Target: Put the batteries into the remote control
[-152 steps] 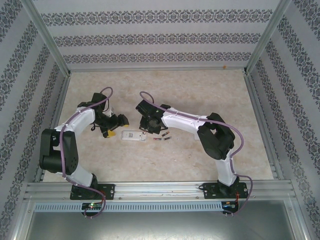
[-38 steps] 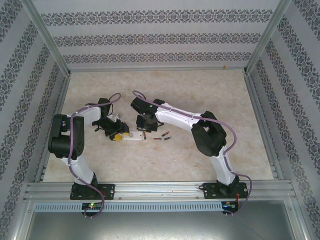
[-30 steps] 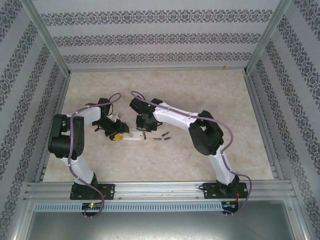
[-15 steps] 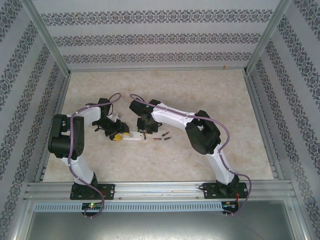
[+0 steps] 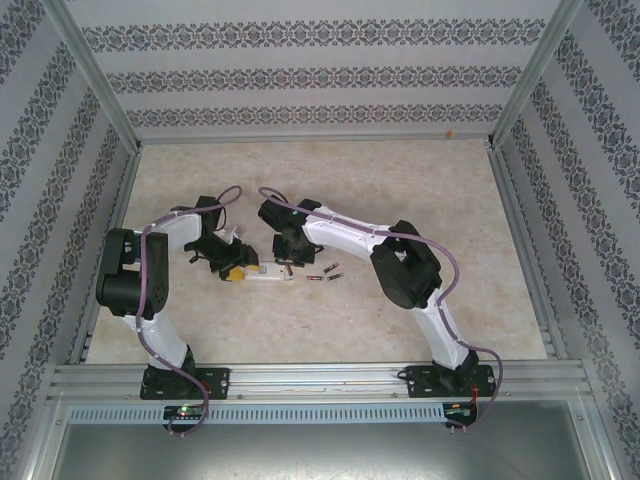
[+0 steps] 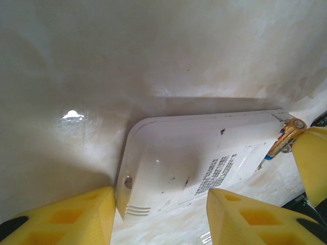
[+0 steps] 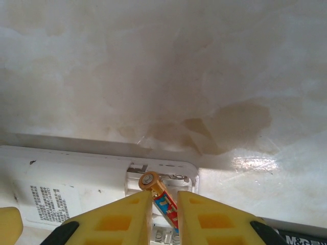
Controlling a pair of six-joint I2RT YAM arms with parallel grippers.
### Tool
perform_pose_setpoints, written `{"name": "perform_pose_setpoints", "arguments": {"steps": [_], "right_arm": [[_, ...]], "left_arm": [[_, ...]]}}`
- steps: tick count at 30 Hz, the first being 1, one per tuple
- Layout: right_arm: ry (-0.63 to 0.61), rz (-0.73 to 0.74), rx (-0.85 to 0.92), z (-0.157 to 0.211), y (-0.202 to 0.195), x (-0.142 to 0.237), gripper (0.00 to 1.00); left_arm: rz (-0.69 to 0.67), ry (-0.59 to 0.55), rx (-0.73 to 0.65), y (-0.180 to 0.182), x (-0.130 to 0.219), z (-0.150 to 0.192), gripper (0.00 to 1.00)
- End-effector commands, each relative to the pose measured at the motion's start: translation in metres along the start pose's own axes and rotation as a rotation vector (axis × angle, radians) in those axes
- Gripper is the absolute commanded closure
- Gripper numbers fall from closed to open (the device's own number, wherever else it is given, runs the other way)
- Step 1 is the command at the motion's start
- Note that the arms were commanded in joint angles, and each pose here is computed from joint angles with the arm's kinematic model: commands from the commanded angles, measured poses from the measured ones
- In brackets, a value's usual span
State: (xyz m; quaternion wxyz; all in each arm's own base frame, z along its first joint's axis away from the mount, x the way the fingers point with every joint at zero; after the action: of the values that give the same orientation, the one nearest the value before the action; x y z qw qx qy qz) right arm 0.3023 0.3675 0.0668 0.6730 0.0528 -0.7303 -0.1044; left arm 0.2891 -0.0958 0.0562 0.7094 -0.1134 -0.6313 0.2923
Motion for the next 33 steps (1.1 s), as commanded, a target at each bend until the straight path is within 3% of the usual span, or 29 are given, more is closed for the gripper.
{"name": "perform_pose_setpoints", "arguments": {"steps": [1,18,33], "right_arm": [[-0.02,-0.012,0.019,-0.002,0.008,0.005,0.78],[0.005,0.033,0.013,0.001,0.001,-0.011,0.82],[-0.012,0.116,0.037,0.008,-0.014,-0.003,0.85]], "left_arm": [[0.022,0.006,0.011,0.0,-0.003,-0.001,0.49],[0.024,0.011,0.015,0.001,-0.005,-0.001,0.49],[0.036,0.008,0.024,0.0,-0.006,-0.002,0.49]]}}
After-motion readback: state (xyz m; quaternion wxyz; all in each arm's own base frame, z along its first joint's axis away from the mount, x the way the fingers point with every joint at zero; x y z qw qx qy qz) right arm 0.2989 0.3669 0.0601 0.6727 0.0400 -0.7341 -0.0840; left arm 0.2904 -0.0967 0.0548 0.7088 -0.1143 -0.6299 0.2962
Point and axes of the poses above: each hand's point on the last joint's axis, 136 mm out from that joint toward the fingers, its own x axis back along the fingers, its own y axis along the line the jaws close on, z = x × y, the point moved 3 cm from there along x, back along the fingers
